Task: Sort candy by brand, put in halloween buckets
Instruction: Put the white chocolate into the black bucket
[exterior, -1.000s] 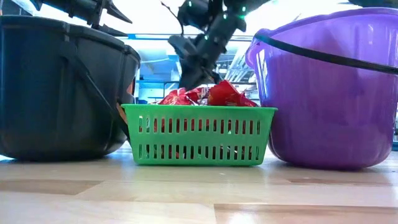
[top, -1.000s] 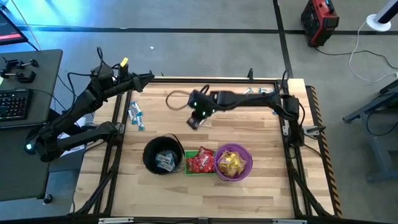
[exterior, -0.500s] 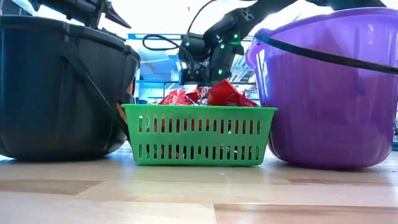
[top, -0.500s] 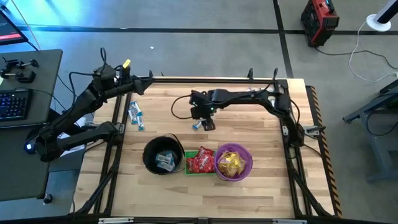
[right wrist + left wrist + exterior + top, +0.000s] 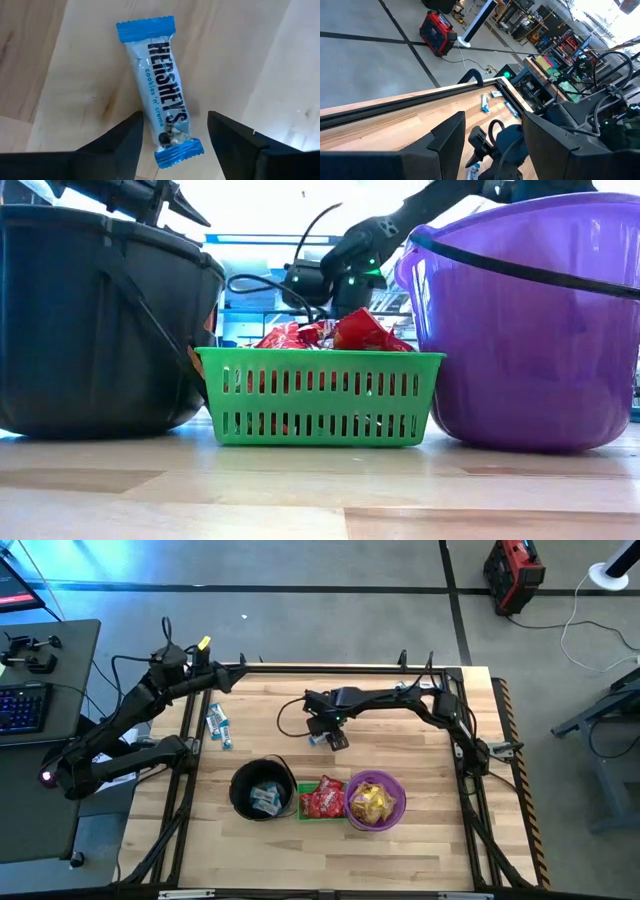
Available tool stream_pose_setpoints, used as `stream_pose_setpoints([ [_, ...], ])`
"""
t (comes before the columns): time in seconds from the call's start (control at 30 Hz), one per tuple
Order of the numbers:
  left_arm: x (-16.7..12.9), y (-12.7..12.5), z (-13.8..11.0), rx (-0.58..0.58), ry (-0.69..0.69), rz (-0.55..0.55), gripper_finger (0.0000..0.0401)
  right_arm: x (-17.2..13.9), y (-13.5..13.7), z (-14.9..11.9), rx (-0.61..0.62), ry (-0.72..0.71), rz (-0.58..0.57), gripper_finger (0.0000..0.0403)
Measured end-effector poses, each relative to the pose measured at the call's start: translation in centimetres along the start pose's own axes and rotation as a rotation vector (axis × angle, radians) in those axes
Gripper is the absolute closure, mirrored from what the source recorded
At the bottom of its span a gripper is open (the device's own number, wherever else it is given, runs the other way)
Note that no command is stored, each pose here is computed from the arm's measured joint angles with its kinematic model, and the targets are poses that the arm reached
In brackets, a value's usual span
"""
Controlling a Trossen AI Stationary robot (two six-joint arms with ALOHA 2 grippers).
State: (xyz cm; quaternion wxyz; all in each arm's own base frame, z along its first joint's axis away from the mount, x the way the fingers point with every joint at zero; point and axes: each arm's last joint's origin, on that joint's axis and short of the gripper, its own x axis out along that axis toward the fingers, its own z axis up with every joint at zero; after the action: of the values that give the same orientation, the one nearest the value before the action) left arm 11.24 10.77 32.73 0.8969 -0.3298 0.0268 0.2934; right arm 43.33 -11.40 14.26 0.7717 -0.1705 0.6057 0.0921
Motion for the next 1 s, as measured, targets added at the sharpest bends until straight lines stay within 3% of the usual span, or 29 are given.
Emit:
stream_pose_setpoints([
  [0.13,0.0,0.1,-0.1,0.002,0.010,0.008,0.0215,0.0,0.1,0.0,-0.005,0.013,-0.005,0.0229],
  [0.43,0.0,0.1,-0.1,0.015,0.005,0.018,0.0215,-0.3,0.8,0.7,-0.019,0.007,-0.020,0.0392],
  [0.6,0.0,0.1,-0.1,0.022,-0.002,0.029,0.0215,-1.6,0.8,1.1,-0.021,-0.044,-0.045,0.0398],
  [1.0,0.0,0.2,-0.1,0.023,-0.006,0.035,0.0215,-8.1,0.7,1.4,0.064,-0.198,-0.072,0.0403],
])
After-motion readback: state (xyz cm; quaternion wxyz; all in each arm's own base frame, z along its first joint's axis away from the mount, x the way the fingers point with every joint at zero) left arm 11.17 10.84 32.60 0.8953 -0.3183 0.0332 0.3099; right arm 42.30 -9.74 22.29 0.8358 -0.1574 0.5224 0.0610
